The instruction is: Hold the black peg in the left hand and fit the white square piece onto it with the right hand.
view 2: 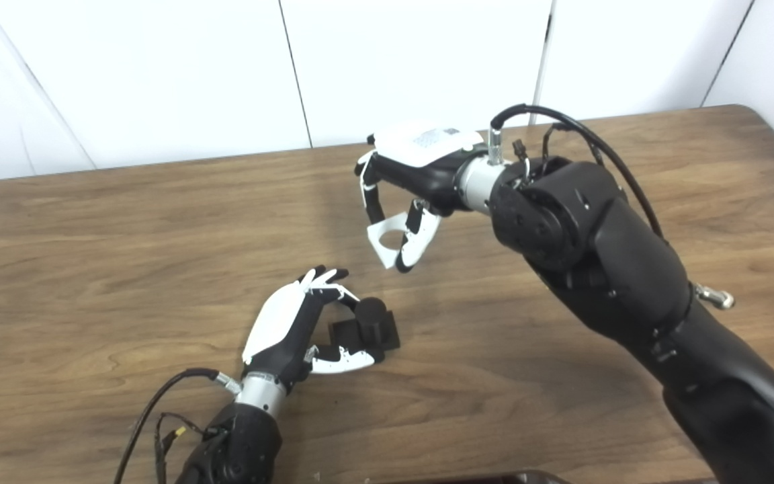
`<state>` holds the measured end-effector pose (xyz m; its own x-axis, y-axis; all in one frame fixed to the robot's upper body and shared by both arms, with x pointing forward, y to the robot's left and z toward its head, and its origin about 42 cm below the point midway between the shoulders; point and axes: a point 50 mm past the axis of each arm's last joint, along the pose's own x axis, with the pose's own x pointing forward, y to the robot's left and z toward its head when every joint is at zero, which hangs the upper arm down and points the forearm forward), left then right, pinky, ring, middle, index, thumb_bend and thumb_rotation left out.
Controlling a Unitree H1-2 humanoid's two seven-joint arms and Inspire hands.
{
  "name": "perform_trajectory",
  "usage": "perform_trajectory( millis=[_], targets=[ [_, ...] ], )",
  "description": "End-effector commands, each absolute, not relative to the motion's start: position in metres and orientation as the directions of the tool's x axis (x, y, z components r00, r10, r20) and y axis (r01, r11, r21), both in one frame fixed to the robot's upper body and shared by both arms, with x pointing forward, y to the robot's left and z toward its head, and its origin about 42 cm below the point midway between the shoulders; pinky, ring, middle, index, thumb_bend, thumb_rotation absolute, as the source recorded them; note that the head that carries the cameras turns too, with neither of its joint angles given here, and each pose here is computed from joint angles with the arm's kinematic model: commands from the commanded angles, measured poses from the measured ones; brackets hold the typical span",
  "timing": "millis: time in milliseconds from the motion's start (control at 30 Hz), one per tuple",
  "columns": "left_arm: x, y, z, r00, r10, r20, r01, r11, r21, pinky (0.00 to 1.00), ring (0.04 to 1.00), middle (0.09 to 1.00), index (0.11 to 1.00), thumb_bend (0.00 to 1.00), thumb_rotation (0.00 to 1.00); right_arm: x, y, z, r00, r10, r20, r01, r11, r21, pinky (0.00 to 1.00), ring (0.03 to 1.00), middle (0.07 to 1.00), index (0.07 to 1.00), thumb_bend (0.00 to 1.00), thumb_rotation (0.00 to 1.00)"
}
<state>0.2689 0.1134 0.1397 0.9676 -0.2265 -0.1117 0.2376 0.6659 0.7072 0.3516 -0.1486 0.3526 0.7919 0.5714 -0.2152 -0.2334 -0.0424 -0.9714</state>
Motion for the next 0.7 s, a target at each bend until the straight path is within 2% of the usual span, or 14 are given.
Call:
perform_trajectory(
  millis=[0, 667],
  targets=[
    [0.269, 0.128, 0.13, 0.969, -0.175, -0.173, 0.246, 0.636, 0.731, 1.0, 1.0, 0.919, 0.488, 0.51, 0.08, 0.348, -0.146, 0.37, 0.793, 0.59, -0.15, -0.168, -0.025, -0.985, 1.0, 1.0, 0.881, 0.486, 0.53, 0.14],
    [0.272, 0.128, 0.136, 0.968, -0.18, -0.175, 0.25, 0.635, 0.731, 1.0, 1.0, 0.919, 0.489, 0.51, 0.08, 0.343, -0.126, 0.347, 0.769, 0.62, -0.158, -0.184, -0.021, -0.983, 1.0, 1.0, 0.891, 0.486, 0.53, 0.15]
  ],
)
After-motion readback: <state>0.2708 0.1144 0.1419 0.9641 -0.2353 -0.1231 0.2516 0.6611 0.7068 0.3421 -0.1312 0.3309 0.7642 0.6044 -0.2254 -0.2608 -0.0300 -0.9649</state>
